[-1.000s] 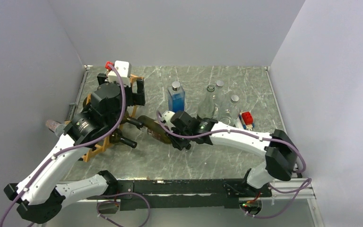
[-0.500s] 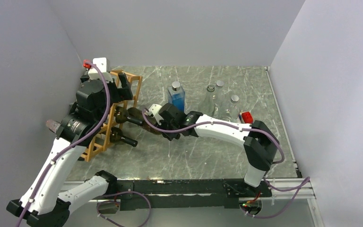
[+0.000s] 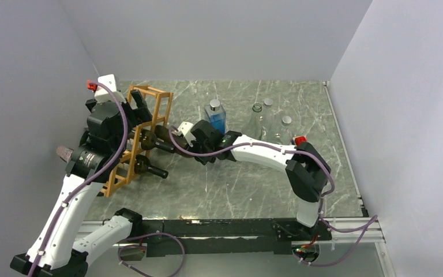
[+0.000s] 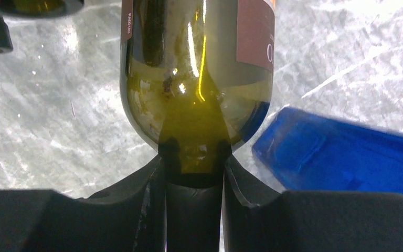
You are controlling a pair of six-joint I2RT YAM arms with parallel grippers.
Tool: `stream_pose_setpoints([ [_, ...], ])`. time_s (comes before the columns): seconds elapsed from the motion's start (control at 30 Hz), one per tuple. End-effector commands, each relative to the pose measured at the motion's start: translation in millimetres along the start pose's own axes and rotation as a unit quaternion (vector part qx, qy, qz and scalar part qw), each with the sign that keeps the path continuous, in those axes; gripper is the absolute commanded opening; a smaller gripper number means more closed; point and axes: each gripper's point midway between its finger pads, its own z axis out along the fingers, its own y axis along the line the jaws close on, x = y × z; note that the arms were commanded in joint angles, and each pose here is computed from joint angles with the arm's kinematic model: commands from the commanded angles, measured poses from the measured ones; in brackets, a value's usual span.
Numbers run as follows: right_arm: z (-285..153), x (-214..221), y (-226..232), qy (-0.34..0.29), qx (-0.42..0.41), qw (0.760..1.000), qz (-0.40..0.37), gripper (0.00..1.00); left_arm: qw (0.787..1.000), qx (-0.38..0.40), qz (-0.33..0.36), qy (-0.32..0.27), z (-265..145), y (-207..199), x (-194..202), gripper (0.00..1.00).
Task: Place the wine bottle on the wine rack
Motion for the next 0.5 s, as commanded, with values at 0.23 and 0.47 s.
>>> stream_pose_setpoints([
  [0.23,1.0,-97.5,-10.4,-0.154,-0.002,0.987,-0.046,0.00,1.000,-0.017,-0.020,-0.008,7.1,9.9,0.6,0.99],
  [0.47,10.2,-111.8,-17.2,-0.172,-0.004,0.983,-0.071,0.00,1.000,-0.014,-0.016,-0.002,9.5,10.4,7.0,0.99],
])
